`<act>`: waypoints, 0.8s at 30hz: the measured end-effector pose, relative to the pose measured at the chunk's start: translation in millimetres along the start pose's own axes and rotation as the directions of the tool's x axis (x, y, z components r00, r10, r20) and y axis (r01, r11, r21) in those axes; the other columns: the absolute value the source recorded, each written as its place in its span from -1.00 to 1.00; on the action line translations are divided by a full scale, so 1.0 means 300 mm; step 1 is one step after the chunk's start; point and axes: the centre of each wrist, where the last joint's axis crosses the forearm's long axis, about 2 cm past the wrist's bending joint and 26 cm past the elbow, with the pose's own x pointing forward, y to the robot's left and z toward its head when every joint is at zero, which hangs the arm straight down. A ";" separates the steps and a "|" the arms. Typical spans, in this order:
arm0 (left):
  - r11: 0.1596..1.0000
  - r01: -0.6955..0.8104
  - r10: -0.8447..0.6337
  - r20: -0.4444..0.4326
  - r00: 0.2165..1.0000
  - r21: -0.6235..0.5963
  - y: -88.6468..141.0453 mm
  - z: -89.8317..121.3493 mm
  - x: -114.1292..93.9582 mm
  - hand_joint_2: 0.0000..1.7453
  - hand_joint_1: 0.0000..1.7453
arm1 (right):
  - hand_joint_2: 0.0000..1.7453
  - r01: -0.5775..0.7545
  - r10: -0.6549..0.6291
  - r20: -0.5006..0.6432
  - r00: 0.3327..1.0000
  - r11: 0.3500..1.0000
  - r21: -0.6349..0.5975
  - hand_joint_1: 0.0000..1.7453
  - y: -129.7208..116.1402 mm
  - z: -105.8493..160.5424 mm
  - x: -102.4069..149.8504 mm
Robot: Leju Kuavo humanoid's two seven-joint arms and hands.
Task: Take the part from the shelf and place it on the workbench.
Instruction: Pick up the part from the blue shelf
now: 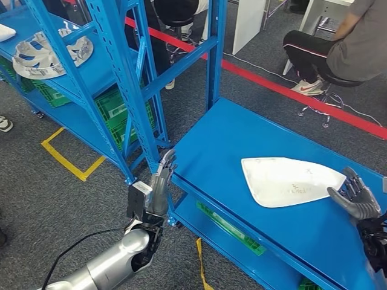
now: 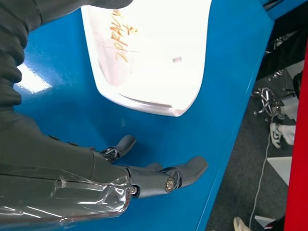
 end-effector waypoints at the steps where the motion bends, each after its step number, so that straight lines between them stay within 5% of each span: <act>1: 1.000 -0.001 0.001 0.001 1.000 0.001 0.000 -0.001 0.000 -1.00 -1.00 | 1.00 -0.001 0.001 0.000 1.000 1.000 0.002 -1.00 -0.001 -0.003 0.003; 24: 1.000 -0.008 0.008 0.000 1.000 0.019 -0.009 -0.013 -0.012 -1.00 -1.00 | 1.00 -0.046 0.049 -0.020 0.999 0.992 0.121 -1.00 0.077 -0.076 0.036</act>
